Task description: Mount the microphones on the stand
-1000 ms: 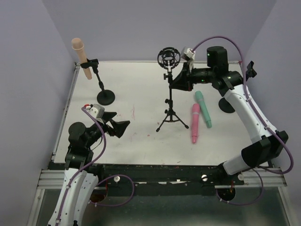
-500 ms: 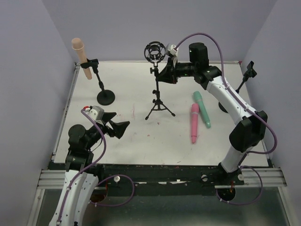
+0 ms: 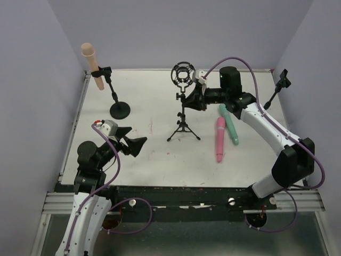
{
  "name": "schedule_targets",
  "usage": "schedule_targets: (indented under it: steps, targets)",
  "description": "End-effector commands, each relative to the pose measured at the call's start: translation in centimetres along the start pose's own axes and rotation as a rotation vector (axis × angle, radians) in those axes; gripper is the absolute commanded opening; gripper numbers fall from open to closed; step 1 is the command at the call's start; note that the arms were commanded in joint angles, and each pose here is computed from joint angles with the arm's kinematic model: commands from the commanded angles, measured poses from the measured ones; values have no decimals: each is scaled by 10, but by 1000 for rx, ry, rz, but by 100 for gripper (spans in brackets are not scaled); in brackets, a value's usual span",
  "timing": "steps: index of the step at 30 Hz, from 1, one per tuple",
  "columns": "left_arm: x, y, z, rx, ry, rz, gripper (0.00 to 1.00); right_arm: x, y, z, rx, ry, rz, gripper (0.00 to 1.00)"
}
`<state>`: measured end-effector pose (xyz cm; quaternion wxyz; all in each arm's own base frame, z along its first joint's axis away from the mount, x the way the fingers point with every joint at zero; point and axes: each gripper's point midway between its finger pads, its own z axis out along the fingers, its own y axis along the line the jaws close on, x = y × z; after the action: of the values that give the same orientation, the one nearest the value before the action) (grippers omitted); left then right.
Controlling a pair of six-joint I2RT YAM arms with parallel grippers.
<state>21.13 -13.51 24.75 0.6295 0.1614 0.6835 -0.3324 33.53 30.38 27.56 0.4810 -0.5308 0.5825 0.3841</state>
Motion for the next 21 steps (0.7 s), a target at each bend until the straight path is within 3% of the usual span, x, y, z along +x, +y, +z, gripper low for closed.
schedule_targets:
  steps: [1, 11, 21]
  targets:
    - [-2, -1, 0, 7, -19, 19, 99, 13, 13, -6, 17, 26, -1, 27]
    - [-6, -6, -3, 16, -34, 30, 99, 17, 4, -28, 113, 25, 75, 52]
    - [-12, -10, -6, 24, -59, 52, 99, 27, 23, -70, 106, 96, 56, 84]
